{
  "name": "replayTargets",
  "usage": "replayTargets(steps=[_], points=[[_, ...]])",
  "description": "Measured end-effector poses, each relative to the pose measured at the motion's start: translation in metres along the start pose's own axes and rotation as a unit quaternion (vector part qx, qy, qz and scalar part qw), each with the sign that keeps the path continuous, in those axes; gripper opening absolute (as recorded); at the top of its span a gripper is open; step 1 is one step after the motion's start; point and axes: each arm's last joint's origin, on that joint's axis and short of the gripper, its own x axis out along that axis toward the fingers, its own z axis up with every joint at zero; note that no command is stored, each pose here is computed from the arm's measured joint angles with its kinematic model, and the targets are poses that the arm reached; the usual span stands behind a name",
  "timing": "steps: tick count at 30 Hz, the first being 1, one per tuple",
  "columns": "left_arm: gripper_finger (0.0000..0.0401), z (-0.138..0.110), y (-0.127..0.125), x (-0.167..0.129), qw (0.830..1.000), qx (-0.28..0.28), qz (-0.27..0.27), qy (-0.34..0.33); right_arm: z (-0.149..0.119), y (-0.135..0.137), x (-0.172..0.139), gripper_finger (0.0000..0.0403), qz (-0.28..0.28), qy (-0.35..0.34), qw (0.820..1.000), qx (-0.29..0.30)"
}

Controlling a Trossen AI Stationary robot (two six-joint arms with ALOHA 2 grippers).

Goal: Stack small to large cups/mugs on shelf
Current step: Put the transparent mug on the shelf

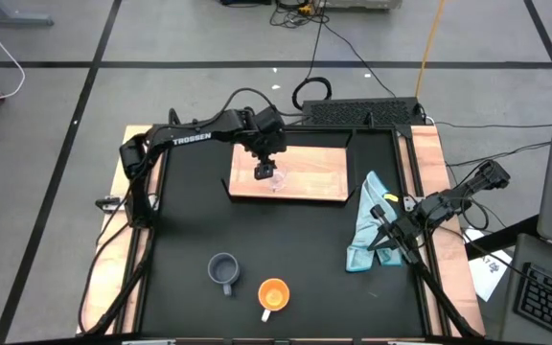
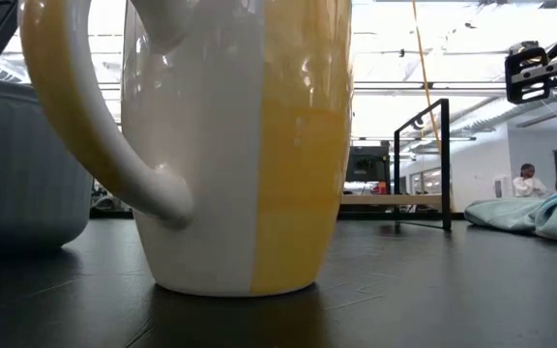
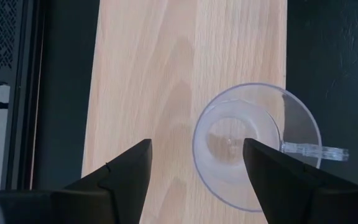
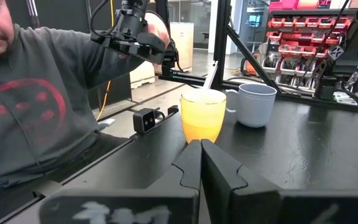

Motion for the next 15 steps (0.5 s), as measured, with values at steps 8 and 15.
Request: replayTargets(steps=[8,15], points=[[0.0255,-0.0017,0.0001,-0.0001,1.000,-0.015,0.002,0.009,-0.0002,0.0000,0.0000,0.0000,0.000,0.001,1.000,0.000],[0.0255,-0.0049,0.0022,0.0019,0.999,-0.037,-0.001,0.022,-0.0002,0.0000,0.0000,0.0000,0.001,0.001,1.000,0.014]])
